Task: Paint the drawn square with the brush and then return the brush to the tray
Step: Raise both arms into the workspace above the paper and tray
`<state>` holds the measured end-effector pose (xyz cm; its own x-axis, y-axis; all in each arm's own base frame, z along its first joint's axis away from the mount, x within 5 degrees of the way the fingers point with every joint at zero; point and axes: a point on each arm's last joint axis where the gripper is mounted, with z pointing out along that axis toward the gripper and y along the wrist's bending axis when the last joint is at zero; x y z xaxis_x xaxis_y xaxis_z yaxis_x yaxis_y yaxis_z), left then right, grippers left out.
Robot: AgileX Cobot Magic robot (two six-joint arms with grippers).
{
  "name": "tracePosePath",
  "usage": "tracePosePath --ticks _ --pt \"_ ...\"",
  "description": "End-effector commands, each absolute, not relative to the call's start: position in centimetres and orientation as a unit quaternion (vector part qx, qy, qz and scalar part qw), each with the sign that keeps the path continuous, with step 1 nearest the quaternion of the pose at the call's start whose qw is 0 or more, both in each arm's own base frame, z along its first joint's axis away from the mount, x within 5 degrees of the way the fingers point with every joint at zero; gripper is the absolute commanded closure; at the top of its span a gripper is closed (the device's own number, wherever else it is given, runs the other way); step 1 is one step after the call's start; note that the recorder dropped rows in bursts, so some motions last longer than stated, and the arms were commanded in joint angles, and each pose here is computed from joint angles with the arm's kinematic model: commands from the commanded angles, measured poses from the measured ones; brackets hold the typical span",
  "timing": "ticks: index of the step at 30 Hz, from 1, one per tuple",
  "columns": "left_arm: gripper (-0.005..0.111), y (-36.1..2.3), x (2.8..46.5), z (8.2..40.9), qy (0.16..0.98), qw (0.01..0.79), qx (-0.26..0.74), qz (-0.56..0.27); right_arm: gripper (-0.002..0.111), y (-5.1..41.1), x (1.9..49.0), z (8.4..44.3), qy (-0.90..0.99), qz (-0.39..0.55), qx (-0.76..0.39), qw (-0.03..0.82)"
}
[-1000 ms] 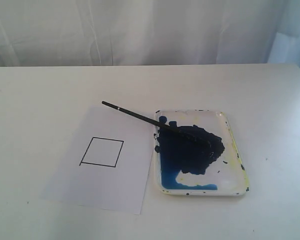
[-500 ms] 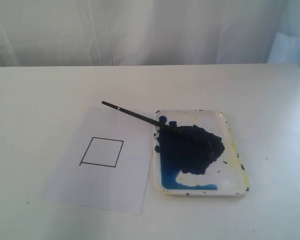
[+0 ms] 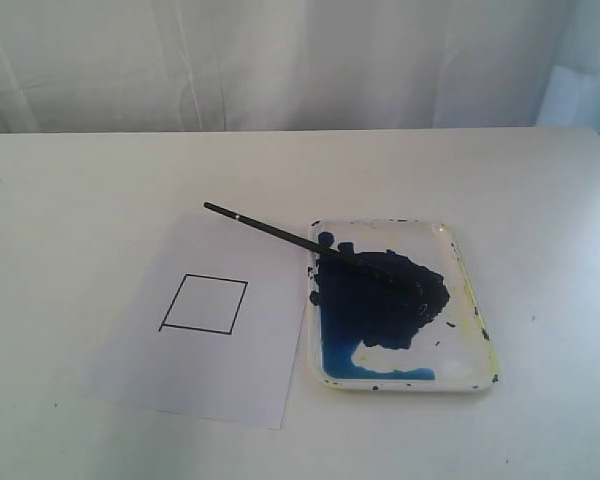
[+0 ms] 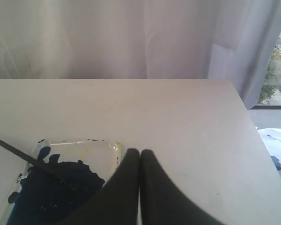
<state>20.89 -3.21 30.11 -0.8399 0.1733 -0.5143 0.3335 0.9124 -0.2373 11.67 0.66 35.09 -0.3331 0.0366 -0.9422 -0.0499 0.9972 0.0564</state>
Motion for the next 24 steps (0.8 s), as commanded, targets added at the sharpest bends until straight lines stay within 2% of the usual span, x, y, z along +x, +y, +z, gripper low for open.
tracePosePath --ticks 1,7,15,17,18,24 --pt "0.107 -4.0 22.5 30.2 0.941 0.223 0.187 -0.172 0.108 1.2 12.5 35.4 0.818 0.046 -0.039 0.572" --pt "0.107 -5.3 26.2 29.9 0.932 0.217 0.241 -0.159 0.108 1.5 14.8 35.8 0.83 0.048 -0.061 0.552" --pt "0.107 -5.7 32.6 28.9 0.928 0.232 0.25 -0.147 0.108 1.7 19.7 36.0 0.846 0.039 -0.089 0.525" --pt "0.099 -6.0 34.5 28.3 0.918 0.244 0.272 -0.152 0.108 1.6 21.5 36.2 0.832 0.018 -0.107 0.544" --pt "0.089 -6.2 35.6 27.5 0.916 0.251 0.271 -0.157 0.108 1.5 22.5 36.2 0.825 0.002 -0.119 0.553" --pt "0.058 -7.8 39.1 23.4 0.913 0.252 0.279 -0.157 0.108 1.3 27.2 33.7 0.84 -0.007 -0.11 0.532"
